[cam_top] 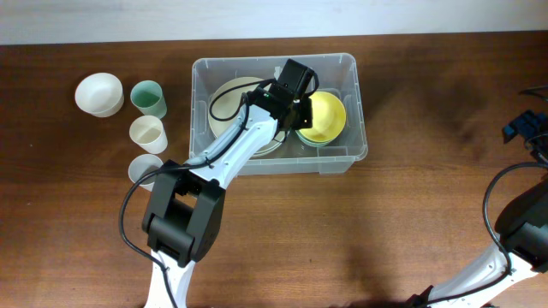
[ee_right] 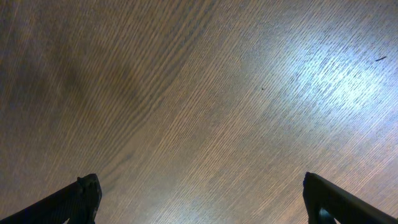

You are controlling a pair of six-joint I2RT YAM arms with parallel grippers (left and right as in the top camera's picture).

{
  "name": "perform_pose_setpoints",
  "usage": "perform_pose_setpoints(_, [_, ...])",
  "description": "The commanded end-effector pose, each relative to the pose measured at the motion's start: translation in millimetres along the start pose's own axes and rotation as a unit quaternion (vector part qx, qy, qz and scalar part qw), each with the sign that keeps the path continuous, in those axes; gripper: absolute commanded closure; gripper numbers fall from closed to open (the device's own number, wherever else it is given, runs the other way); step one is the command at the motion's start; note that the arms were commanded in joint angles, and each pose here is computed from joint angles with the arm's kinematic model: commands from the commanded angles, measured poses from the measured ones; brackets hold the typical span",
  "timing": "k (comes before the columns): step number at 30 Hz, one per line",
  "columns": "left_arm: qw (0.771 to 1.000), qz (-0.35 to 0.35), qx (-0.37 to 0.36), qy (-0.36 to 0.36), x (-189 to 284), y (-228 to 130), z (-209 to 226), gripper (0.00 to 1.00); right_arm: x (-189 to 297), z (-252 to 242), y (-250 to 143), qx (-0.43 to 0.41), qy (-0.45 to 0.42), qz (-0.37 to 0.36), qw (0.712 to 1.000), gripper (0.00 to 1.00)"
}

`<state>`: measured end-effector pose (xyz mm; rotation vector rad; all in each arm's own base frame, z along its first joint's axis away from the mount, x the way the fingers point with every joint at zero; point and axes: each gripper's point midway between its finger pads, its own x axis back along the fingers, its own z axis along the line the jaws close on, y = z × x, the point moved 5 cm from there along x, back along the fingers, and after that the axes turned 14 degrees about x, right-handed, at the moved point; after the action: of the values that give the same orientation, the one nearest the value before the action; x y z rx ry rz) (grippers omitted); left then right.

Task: Pack container
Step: 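Lower the yellow bowl onto the green bowl and release, then retract the left gripper to the white bowl at back left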

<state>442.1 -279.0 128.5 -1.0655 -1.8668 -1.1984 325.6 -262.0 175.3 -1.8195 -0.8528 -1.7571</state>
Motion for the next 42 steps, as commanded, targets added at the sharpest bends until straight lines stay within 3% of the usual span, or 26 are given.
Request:
perform_pose_setpoints(1, [1.000, 0.002, -0.006, -0.003, -4, 1, -1, 0.99, 2, -2, -1, -0.004, -0.004, -0.002, 1.000, 0.01])
perform_pose_setpoints(31, [0.999, 0.041, 0.013, -0.017, 0, 4, 10, 0.98, 2, -2, -1, -0.005, -0.004, -0.002, 1.000, 0.01])
perform_pose_setpoints(37, [0.999, 0.040, 0.013, -0.017, 0, 4, 10, 0.84, 2, -2, -1, -0.004, -0.004, -0.002, 1.000, 0.01])
perform_pose_setpoints(40, [0.999, 0.040, 0.011, -0.017, 0, 4, 10, 0.81, 2, -2, -1, -0.004, -0.004, -0.002, 1.000, 0.01])
perform_pose_setpoints(42, [0.999, 0.038, 0.003, -0.019, 0, 5, 10, 0.69, 2, -2, -1, -0.004, -0.004, -0.002, 1.000, 0.01])
